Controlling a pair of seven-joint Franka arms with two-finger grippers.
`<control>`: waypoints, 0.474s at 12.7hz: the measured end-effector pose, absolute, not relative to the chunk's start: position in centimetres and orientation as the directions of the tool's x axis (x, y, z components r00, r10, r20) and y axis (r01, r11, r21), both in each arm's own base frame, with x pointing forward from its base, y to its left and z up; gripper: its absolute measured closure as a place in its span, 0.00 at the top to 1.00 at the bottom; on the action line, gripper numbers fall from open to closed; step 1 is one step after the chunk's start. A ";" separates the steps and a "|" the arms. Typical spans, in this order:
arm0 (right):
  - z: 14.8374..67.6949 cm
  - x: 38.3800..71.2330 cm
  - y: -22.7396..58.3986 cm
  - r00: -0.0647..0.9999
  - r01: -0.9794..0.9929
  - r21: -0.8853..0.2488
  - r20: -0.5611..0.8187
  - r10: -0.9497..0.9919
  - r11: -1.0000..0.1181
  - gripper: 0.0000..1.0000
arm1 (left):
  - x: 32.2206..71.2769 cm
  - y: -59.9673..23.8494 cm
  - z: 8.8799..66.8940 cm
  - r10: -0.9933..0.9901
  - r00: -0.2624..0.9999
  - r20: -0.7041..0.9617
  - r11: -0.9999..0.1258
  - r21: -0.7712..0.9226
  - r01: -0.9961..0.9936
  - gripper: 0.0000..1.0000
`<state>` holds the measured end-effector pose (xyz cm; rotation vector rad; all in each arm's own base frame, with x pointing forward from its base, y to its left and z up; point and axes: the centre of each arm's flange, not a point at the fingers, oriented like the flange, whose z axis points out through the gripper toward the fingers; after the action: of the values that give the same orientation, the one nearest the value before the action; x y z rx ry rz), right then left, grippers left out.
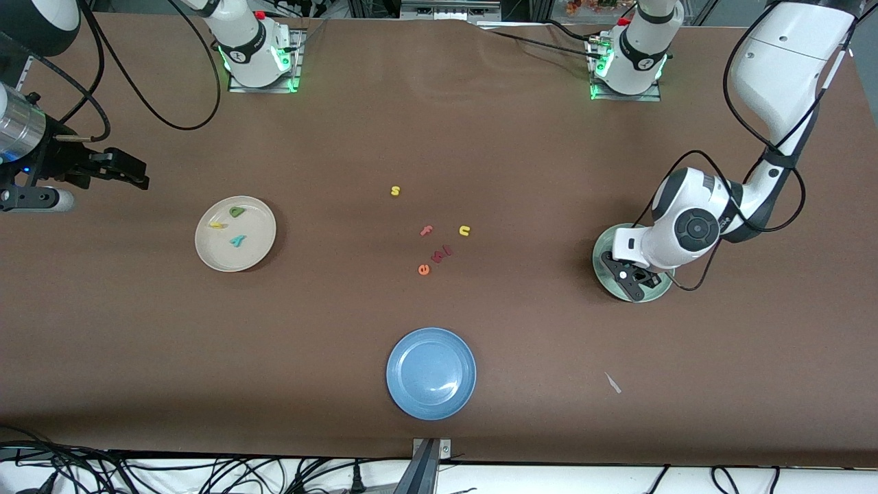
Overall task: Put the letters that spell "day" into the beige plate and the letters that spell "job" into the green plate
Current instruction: 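Carry the cyan l onto the green plate and open the left gripper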
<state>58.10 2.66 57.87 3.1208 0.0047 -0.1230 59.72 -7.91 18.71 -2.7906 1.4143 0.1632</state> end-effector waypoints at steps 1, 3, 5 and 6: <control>57.9 58.1 2.7 0.997 0.004 0.018 -0.079 0.003 -1.000 1.00 | 59.8 -7.8 19.1 -0.803 0.589 -0.095 -0.593 0.033 -0.804 0.43; 57.9 58.1 2.8 0.997 0.005 0.018 -0.079 0.004 -1.000 1.00 | 60.2 -7.4 20.8 -0.797 0.593 -0.110 -0.599 0.020 -0.801 0.65; 57.9 58.1 2.9 0.997 0.008 0.018 -0.079 0.006 -1.000 1.00 | 60.8 -6.8 24.0 -0.784 0.602 -0.152 -0.610 0.008 -0.793 0.86; 57.9 58.1 3.1 0.997 0.012 0.017 -0.079 0.011 -1.000 1.00 | 61.2 -6.7 26.1 -0.775 0.609 -0.171 -0.618 0.003 -0.786 0.98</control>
<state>58.08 3.15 57.86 3.1211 0.0183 -0.1236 61.17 -6.68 26.10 -2.7525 1.3375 0.2396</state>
